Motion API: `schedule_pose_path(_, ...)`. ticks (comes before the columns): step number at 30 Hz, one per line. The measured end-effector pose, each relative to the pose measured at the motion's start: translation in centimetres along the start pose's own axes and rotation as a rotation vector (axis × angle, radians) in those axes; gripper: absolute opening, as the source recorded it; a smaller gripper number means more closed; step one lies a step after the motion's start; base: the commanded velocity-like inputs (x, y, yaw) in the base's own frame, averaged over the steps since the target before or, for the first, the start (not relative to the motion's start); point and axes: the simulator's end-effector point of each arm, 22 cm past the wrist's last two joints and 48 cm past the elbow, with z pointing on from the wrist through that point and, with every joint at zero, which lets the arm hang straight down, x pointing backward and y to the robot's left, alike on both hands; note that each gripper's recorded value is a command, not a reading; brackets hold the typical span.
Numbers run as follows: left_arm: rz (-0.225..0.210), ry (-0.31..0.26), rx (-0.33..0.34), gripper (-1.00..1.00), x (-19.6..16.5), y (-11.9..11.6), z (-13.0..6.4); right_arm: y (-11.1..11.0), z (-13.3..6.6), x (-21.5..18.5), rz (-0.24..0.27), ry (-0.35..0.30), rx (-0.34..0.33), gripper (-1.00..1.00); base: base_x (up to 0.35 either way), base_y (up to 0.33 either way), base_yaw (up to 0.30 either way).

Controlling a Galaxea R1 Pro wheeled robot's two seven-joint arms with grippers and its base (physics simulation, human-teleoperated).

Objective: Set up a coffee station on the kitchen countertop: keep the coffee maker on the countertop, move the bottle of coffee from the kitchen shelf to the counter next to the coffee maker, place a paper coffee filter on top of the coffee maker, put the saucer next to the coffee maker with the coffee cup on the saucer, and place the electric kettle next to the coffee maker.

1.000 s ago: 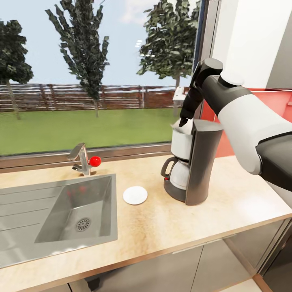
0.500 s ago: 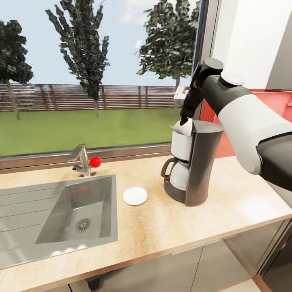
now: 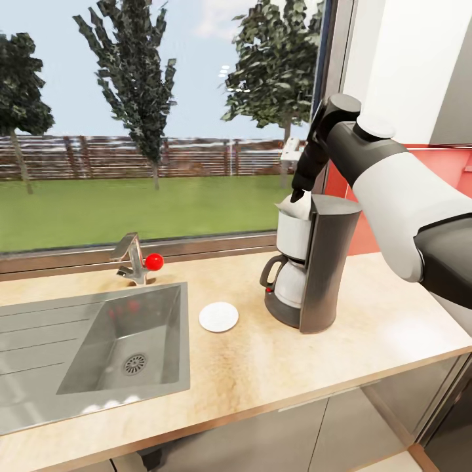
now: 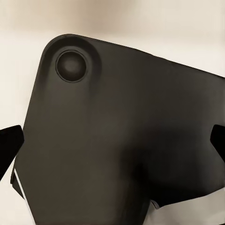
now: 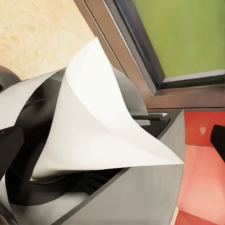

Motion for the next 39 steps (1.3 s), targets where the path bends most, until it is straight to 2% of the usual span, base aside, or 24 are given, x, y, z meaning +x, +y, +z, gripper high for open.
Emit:
schedule_pose_path(11,0.0,0.0,0.0,1.0,0.0,0.0,0.0,0.0,0.0,0.0,0.0,-0.001,0.0,1.0,-0.001,0.0,0.0)
schedule_pose_path(18,0.0,0.0,0.0,1.0,0.0,0.0,0.0,0.0,0.0,-0.1,0.006,-0.007,-0.003,1.0,-0.155,0.0,0.0)
schedule_pose_path(19,0.0,0.0,0.0,1.0,0.0,0.0,0.0,0.0,-0.3,-0.6,0.06,-0.068,-0.031,1.0,-0.084,0.0,0.0)
schedule_pose_path(20,0.0,0.0,0.0,1.0,0.0,0.0,0.0,-0.1,-0.6,-0.9,0.093,-0.107,-0.048,1.0,-0.054,0.0,0.0)
schedule_pose_path(22,0.0,0.0,0.0,1.0,0.0,0.0,0.0,-0.3,-1.1,-1.4,0.128,-0.153,-0.061,1.0,-0.039,0.0,0.0)
schedule_pose_path(29,0.0,0.0,0.0,1.0,0.0,0.0,0.0,-2.2,-3.8,-2.9,0.143,-0.24,-0.006,1.0,-0.163,0.0,0.0)
schedule_pose_path(39,0.0,0.0,0.0,1.0,0.0,0.0,0.0,-2.8,-4.9,-3.4,0.142,-0.265,0.017,1.0,-0.165,0.0,0.0)
